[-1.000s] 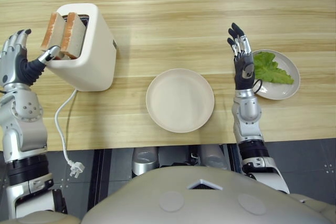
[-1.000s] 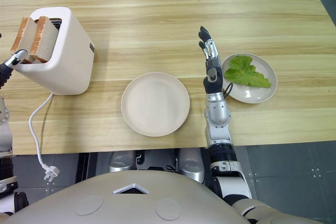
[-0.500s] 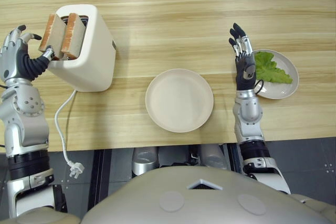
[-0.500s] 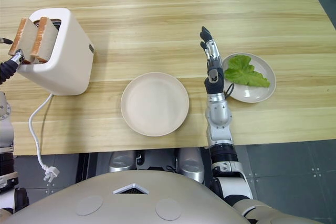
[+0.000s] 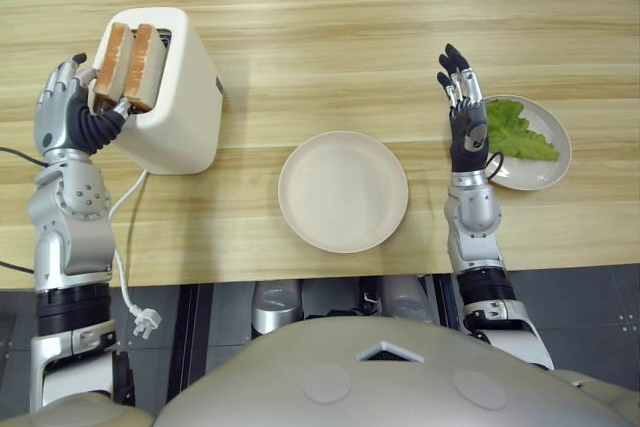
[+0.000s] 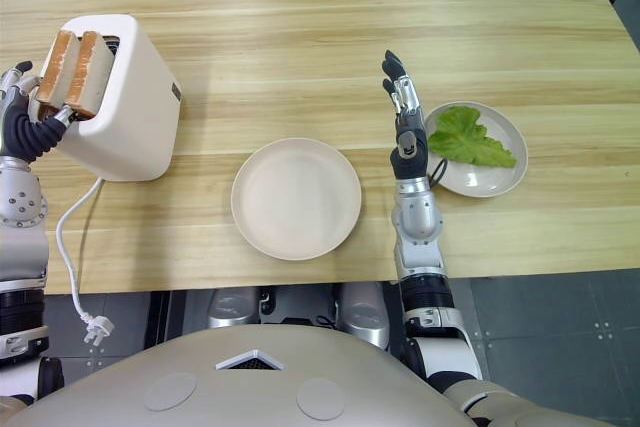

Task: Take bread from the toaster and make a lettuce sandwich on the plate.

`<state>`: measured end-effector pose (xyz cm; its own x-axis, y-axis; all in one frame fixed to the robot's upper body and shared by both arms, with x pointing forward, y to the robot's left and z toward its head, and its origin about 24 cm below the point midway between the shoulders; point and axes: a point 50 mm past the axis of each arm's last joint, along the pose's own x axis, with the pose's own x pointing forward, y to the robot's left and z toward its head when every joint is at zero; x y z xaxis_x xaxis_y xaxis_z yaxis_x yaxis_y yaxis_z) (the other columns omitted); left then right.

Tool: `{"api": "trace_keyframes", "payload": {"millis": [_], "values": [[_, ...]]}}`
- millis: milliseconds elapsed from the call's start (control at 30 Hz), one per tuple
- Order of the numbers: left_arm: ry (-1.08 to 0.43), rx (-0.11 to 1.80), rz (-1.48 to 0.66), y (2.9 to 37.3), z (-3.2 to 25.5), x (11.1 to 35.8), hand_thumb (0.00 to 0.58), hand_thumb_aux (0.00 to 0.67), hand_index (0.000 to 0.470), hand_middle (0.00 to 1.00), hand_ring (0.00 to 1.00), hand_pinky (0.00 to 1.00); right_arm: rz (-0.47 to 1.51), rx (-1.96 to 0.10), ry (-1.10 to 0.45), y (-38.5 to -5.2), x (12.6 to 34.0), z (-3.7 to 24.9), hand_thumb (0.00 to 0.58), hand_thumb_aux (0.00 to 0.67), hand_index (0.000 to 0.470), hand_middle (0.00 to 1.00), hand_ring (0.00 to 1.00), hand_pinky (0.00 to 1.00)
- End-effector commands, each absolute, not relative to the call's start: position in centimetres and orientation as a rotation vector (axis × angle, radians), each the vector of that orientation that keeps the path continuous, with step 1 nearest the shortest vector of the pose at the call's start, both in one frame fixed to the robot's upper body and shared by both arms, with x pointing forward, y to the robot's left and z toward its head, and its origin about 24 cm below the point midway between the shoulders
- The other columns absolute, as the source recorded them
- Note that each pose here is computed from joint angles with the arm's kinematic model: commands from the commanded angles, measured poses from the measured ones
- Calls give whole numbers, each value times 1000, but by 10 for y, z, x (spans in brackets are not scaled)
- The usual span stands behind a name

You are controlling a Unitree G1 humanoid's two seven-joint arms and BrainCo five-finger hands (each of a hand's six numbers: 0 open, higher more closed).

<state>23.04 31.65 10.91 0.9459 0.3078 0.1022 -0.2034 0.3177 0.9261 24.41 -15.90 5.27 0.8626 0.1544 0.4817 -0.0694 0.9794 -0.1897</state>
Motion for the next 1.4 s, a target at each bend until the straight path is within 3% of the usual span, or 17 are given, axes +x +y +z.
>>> {"api": "trace_keyframes", "payload": {"millis": [33,67,100,133,167,200,233,533,667,800,1033,1200,1400], "values": [[49,1195,362,315,117,232,567,570,391,0,0,0,116,-173,-498,-160,243,48,0,0,0,0,0,0],[25,1195,386,316,123,232,567,570,391,0,0,0,117,-173,-498,-159,243,48,0,0,0,0,0,0],[-4,1197,412,317,128,232,580,670,460,0,0,0,118,-174,-497,-159,243,48,0,0,0,0,0,0],[-35,1195,440,317,133,231,580,670,460,0,0,0,119,-174,-497,-159,243,48,0,0,0,0,0,0],[-85,1191,480,317,141,230,580,670,460,478,478,478,120,-175,-497,-159,243,48,0,0,0,0,0,0],[-120,1187,505,316,146,230,580,670,460,478,478,478,120,-176,-496,-159,243,48,0,0,0,0,0,0],[-162,1178,534,315,152,230,580,670,460,1000,1000,1000,120,-177,-496,-159,243,48,0,0,0,0,0,0],[-579,1034,613,285,198,220,580,670,460,1000,1000,1000,100,-207,-521,-164,248,53,0,0,0,0,0,0],[-730,909,464,253,226,207,580,670,460,1000,1000,1000,40,-461,-610,-191,254,77,0,0,0,0,0,0],[-579,648,19,210,201,215,580,670,460,1000,1000,1000,-26,-909,-584,-234,260,79,0,0,0,0,0,0],[-152,383,-349,164,98,224,580,670,460,1000,1000,1000,-78,-1614,-467,-309,262,55,0,0,0,0,0,0],[31,317,-503,138,47,216,580,670,460,1000,1000,1000,-54,-1814,-305,-346,250,37,0,0,0,0,0,0],[126,367,-557,144,26,218,580,670,460,1000,1000,1000,3,-1875,-190,-353,251,28,0,0,0,0,0,0]]}}
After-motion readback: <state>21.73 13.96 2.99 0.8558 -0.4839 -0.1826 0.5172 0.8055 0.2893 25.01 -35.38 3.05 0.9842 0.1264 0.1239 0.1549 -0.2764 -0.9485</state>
